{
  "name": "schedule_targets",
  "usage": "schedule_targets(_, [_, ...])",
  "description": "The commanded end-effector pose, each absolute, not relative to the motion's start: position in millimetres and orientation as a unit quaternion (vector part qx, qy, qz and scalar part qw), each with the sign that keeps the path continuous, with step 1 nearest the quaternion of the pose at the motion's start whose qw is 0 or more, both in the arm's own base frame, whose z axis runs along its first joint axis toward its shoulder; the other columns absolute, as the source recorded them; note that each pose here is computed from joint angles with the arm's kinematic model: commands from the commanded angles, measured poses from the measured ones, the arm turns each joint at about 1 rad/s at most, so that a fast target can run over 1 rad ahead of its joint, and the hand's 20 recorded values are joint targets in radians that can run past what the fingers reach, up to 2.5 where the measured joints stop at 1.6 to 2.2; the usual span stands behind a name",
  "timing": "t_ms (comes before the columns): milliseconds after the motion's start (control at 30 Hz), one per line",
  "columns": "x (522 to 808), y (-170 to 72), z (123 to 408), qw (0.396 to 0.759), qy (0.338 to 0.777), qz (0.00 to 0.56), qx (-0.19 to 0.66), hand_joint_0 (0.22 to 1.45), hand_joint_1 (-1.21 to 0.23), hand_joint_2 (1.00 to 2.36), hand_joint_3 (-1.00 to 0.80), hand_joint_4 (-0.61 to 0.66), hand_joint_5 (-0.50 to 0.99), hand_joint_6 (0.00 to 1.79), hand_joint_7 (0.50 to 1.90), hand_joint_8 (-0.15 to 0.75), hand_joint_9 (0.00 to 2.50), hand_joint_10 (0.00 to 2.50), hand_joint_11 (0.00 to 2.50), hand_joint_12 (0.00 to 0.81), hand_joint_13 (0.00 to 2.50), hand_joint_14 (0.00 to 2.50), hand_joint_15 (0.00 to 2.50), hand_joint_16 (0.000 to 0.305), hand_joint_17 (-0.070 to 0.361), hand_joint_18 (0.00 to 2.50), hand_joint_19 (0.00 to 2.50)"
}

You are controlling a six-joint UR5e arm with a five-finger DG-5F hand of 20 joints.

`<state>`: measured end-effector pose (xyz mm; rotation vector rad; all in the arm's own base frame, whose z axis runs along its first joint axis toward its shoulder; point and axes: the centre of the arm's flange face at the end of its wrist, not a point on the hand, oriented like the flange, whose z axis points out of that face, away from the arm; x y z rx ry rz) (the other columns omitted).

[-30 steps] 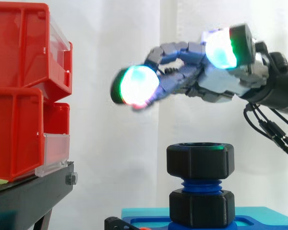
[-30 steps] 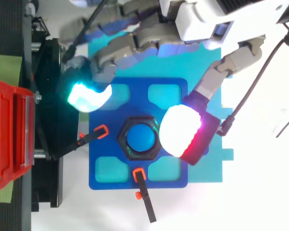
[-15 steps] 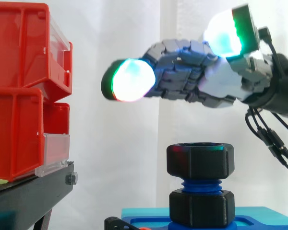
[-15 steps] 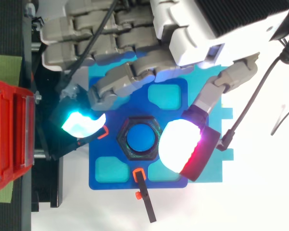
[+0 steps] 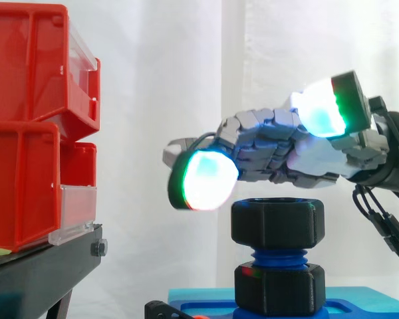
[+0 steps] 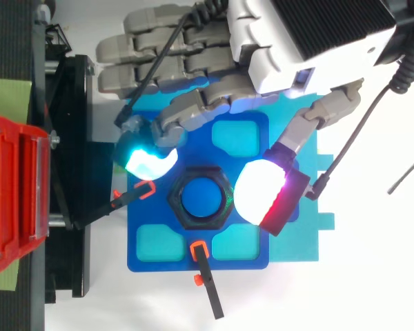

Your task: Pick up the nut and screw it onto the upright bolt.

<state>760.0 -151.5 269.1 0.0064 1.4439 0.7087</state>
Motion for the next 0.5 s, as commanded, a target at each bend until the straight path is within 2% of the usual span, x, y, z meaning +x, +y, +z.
schedule_targets(0, [758.9, -152.1, 265.1, 0.696, 0.644, 0.317, 0.002, 0.45, -0.08, 1.00, -0.50, 0.19, -0.15, 0.50, 0.90, 0.185, 0.12, 0.00, 0.00, 0.312, 0.00, 0.00, 0.00, 0.045, 0.101, 0.00, 0.00])
schedule_targets(300, [758.1, -157.8, 265.6, 0.699, 0.643, 0.314, 0.003, 0.45, -0.08, 1.00, -0.50, 0.20, -0.14, 0.50, 1.02, 0.197, 0.16, 0.00, 0.00, 0.316, 0.00, 0.00, 0.00, 0.044, 0.099, 0.00, 0.00])
schedule_targets(467, [758.1, -157.8, 265.6, 0.699, 0.643, 0.314, 0.003, 0.46, -0.11, 1.00, -0.50, 0.21, -0.10, 0.50, 1.11, 0.217, 0.26, 0.00, 0.00, 0.315, 0.00, 0.00, 0.00, 0.043, 0.098, 0.00, 0.00])
